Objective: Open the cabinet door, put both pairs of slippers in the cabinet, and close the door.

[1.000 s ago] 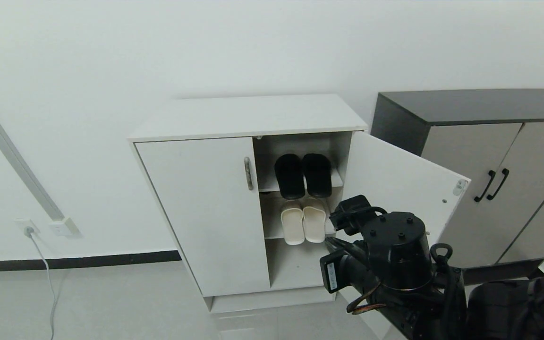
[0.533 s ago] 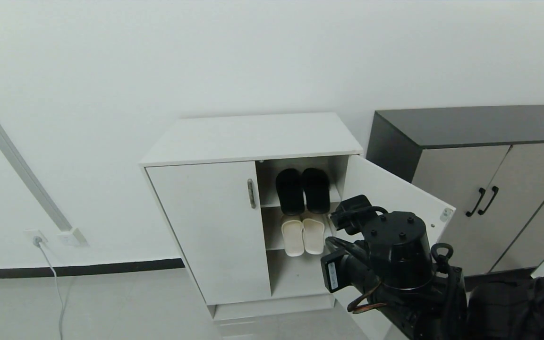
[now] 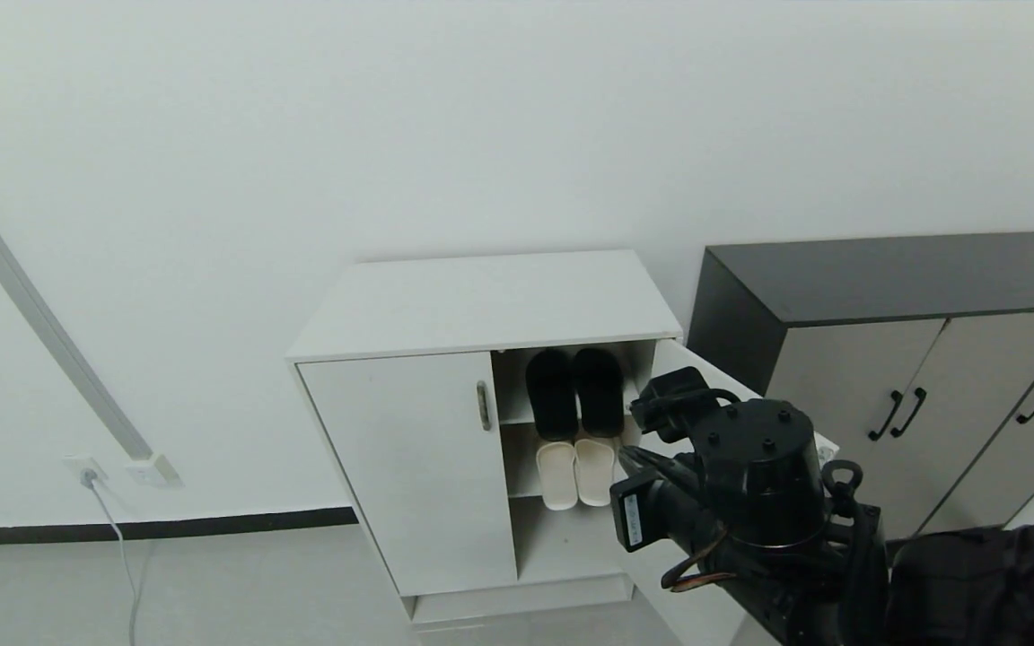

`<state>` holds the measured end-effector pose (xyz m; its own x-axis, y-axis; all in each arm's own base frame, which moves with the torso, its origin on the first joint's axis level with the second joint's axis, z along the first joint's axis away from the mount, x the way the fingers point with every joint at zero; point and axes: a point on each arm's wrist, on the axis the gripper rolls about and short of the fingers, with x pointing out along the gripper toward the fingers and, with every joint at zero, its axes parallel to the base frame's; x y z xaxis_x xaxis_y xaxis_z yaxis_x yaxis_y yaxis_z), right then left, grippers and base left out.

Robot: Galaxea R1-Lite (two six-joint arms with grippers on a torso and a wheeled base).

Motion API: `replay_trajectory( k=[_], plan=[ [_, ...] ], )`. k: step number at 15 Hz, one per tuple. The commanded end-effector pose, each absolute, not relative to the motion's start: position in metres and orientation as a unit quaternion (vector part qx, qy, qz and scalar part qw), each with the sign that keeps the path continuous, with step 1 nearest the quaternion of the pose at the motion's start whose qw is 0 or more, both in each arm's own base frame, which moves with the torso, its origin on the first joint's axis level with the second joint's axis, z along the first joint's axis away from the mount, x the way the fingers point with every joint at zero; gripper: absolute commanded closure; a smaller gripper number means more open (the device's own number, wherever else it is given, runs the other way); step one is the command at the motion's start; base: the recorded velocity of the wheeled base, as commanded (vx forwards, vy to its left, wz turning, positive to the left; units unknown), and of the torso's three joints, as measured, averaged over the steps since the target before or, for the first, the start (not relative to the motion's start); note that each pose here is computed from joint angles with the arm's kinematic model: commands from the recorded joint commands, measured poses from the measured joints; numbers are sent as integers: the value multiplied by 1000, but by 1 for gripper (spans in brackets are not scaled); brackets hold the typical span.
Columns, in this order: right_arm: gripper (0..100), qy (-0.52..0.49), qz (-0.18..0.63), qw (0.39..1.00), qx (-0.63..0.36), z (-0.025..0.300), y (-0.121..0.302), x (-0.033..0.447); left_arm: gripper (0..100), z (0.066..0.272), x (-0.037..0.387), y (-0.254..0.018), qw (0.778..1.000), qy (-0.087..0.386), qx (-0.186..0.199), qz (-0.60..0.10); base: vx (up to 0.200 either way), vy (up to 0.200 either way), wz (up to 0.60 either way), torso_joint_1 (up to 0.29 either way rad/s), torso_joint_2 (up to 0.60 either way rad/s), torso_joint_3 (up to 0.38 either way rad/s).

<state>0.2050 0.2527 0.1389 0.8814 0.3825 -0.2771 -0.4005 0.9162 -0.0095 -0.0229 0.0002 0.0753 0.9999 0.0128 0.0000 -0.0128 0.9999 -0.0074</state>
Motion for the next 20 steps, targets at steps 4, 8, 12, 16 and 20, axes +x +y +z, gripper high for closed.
replay_trajectory(
  k=[4,8,12,16,20],
  plan=[
    [100,137,214,966,-35,135,249,206,100,75,-23,0,1000,1,-4,7,0,0,0,68,-153,-80],
    [100,130,215,967,-46,133,246,206,100,75,-23,0,1000,1,-5,8,0,0,0,0,0,0],
    [100,127,216,966,-56,130,245,206,100,75,-23,0,1000,1,-5,8,0,0,0,0,0,0],
    [100,128,215,967,-57,130,245,206,100,75,-23,0,1000,1,-5,8,0,0,-600,4,-4,2],
    [100,126,208,968,-56,127,243,212,100,75,-23,0,1000,1,-4,8,0,0,-150,5,1,-1]
  ],
)
